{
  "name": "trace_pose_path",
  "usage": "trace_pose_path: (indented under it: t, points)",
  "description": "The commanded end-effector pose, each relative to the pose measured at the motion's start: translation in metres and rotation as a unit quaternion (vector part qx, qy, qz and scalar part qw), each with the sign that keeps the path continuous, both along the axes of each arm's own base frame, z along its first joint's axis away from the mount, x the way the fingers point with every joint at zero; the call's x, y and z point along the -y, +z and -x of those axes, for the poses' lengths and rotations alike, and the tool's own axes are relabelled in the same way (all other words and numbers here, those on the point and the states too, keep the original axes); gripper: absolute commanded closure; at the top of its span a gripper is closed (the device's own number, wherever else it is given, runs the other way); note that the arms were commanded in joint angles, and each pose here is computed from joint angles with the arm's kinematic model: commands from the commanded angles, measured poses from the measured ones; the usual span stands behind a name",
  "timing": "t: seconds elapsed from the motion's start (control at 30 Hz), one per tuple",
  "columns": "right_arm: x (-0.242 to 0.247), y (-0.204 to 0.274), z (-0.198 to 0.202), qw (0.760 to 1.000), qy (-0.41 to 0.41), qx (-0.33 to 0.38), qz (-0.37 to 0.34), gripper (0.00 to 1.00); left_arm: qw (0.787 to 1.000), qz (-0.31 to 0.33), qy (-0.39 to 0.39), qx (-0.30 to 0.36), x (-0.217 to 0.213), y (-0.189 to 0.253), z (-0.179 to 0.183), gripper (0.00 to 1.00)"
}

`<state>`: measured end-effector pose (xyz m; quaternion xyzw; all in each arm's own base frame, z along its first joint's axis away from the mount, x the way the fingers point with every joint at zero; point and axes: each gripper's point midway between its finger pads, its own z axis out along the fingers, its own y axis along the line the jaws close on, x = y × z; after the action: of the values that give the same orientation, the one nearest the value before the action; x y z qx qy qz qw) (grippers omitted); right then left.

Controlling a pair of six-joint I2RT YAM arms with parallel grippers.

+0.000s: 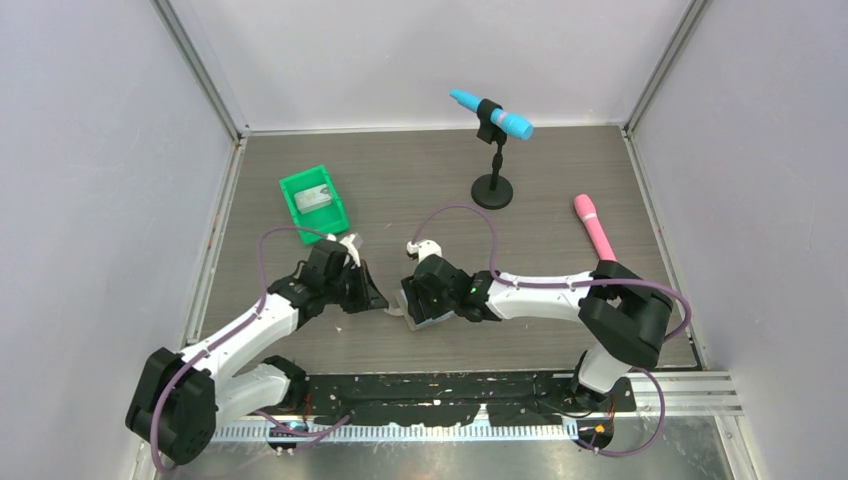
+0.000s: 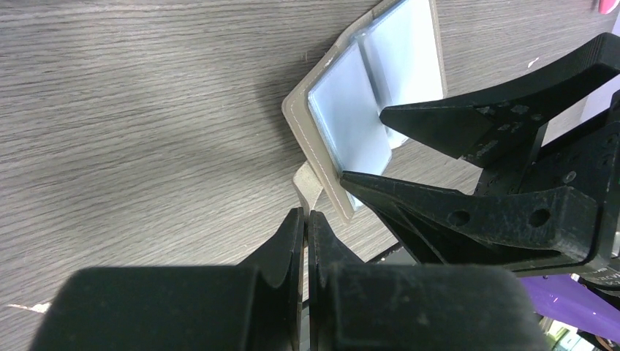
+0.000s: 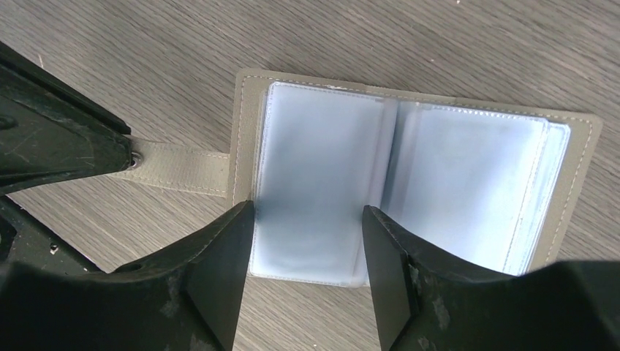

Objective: Take the credit cards out of the card holder
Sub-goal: Remove the credit card from the card holder.

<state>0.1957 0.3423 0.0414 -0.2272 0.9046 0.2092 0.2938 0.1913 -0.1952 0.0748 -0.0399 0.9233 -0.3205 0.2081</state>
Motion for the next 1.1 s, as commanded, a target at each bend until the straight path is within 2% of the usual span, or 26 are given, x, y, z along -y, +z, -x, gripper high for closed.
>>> trace_pose_path:
  t: [0.0, 0.57, 1.07]
  points:
    - [0.002, 0.013, -0.013, 0.999, -0.026, 0.031, 0.006, 0.39, 1.0, -0.001, -0.005, 0.017, -0.001, 0.004, -0.001, 1.0]
    - [0.019, 0.035, -0.019, 0.997, -0.042, 0.065, 0.012, 0.43, 0.999, -0.036, -0.002, 0.009, -0.012, -0.007, 0.002, 1.0]
    - [0.03, 0.031, -0.021, 0.997, -0.043, 0.058, 0.011, 0.44, 0.998, -0.06, 0.003, 0.005, -0.019, -0.012, 0.002, 1.0]
